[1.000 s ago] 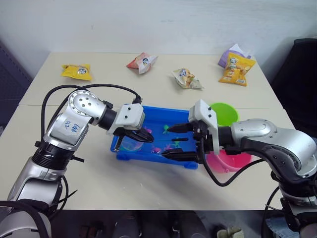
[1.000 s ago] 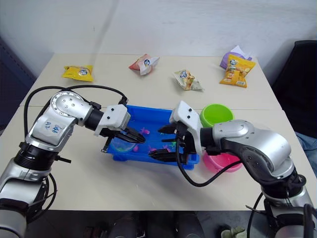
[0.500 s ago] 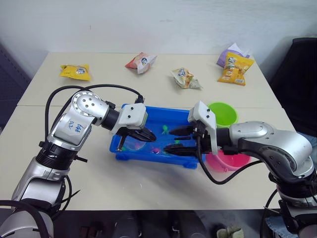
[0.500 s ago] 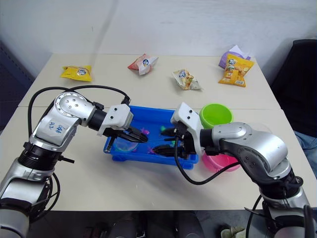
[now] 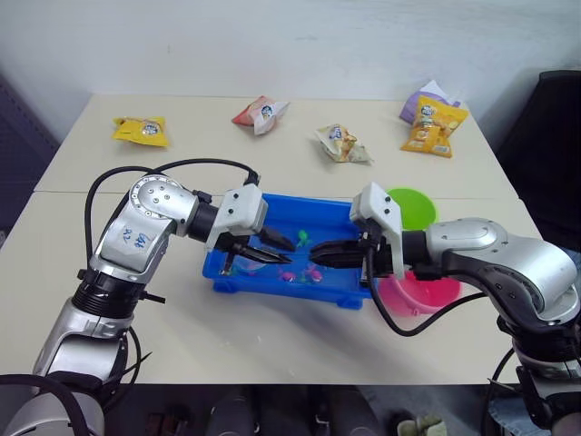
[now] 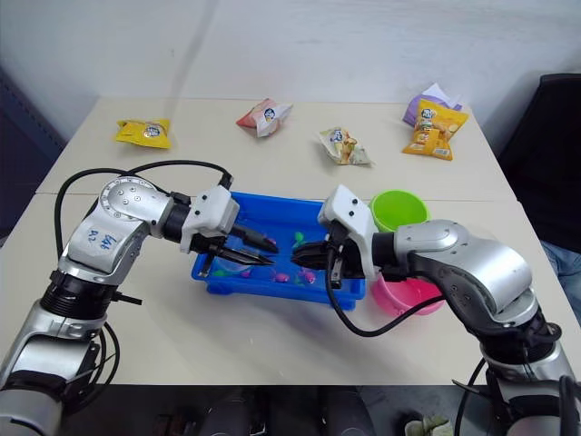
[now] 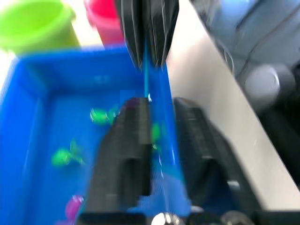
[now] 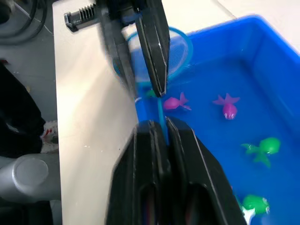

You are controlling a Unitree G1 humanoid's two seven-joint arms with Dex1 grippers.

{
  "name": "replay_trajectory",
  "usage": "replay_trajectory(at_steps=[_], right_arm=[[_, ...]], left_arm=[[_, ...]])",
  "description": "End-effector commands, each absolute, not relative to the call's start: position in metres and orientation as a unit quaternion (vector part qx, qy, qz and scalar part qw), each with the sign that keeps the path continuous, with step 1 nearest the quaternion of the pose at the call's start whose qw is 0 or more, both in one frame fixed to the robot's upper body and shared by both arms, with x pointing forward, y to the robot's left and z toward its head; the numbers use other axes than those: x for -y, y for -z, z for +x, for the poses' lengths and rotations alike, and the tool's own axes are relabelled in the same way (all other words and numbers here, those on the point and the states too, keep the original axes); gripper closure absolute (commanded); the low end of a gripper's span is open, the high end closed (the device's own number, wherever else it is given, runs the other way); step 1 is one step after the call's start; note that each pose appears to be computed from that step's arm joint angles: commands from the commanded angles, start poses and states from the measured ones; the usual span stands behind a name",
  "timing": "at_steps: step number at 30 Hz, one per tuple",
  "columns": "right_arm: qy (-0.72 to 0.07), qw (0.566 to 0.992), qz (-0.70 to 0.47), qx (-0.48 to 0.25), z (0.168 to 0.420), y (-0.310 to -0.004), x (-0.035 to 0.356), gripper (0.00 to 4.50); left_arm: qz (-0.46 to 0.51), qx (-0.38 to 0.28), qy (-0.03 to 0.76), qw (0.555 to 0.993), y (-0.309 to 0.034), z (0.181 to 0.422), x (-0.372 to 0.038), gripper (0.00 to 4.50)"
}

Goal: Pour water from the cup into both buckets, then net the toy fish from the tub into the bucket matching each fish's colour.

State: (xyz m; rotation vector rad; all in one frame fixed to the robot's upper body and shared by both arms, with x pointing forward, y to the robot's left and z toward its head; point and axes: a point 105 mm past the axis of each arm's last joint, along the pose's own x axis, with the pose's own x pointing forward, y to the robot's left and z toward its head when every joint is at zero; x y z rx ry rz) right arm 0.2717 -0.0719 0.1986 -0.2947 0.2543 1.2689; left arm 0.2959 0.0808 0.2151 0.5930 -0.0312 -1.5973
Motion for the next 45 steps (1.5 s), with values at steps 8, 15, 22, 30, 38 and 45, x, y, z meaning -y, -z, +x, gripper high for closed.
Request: replay_trajectory(at_steps=[8,15,22,30,38,45], right_arm=[[-0.546,0.799,-0.244,-0.06,0.28,-0.212,0.121,4.5],[-0.487,0.796,-0.347,-0.093,0.283,-0.2,0.167,4.5],[-0.461,0.762,-0.435,-0.134,0.292,-0.178,0.187,4.5],[-0.461,0.745,-0.458,-0.152,0.303,-0.173,0.182,4.5],[-0.457,0.715,-0.504,-0.161,0.309,-0.175,0.17,4.5],[-0.491,0.697,-0.497,-0.163,0.303,-0.169,0.149,4.5]], left_arm=[[0.207,0.148,0.594,0.763,-0.272,0.322,-0.16,0.07],[0.178,0.031,0.566,0.804,-0.217,0.309,-0.211,0.07],[0.179,-0.027,0.546,0.818,-0.179,0.287,-0.229,0.07],[0.152,-0.04,0.548,0.821,-0.165,0.28,-0.217,0.07],[0.142,-0.048,0.553,0.82,-0.16,0.275,-0.209,0.07],[0.138,-0.057,0.559,0.815,-0.156,0.272,-0.206,0.07]])
